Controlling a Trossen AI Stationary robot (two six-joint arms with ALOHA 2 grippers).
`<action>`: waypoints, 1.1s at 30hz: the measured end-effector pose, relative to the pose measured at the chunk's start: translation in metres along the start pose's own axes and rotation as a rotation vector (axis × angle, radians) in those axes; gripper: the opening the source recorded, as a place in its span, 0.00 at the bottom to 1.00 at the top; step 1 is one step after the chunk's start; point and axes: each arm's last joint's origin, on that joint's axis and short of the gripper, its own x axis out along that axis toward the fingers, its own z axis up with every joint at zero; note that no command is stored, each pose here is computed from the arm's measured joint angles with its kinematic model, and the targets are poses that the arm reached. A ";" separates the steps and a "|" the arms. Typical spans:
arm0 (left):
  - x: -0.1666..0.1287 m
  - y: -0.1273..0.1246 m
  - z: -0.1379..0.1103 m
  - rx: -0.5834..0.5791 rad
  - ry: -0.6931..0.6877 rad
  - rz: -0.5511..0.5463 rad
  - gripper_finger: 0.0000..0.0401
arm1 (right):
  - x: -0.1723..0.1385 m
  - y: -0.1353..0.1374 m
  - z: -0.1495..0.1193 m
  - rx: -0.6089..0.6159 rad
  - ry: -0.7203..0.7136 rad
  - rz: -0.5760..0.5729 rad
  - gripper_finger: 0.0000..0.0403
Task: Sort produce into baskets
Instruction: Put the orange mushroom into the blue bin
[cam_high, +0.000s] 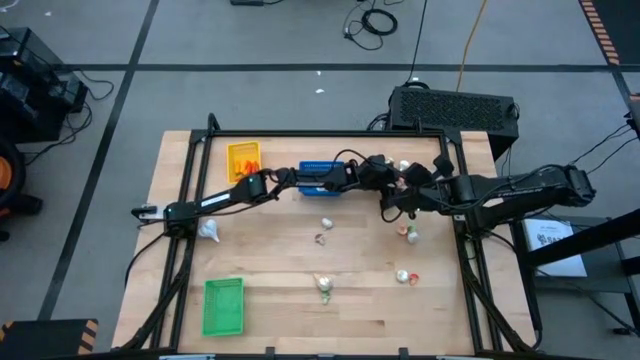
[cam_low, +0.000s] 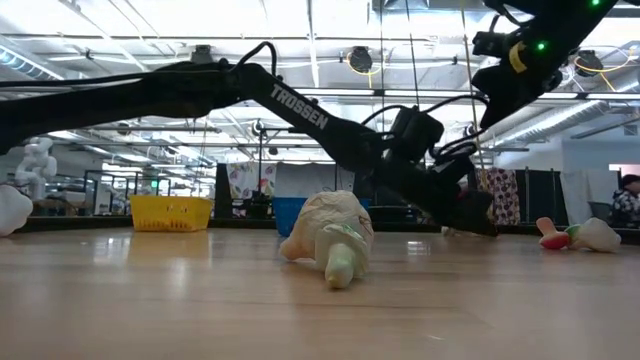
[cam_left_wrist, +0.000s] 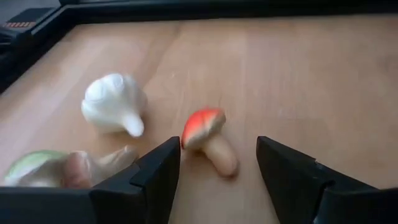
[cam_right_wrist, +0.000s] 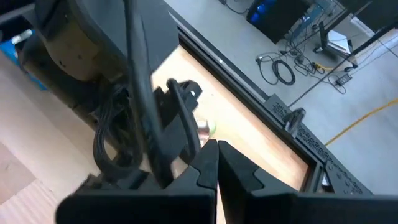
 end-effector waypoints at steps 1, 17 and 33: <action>0.000 -0.001 0.001 -0.006 -0.004 -0.001 0.55 | 0.000 0.001 0.001 -0.001 -0.006 0.004 0.00; 0.000 -0.013 0.002 -0.036 0.012 -0.017 0.45 | 0.000 0.002 0.003 -0.014 -0.023 0.019 0.00; 0.000 -0.012 0.005 -0.087 -0.020 -0.010 0.39 | 0.000 0.002 0.003 -0.015 -0.021 0.022 0.00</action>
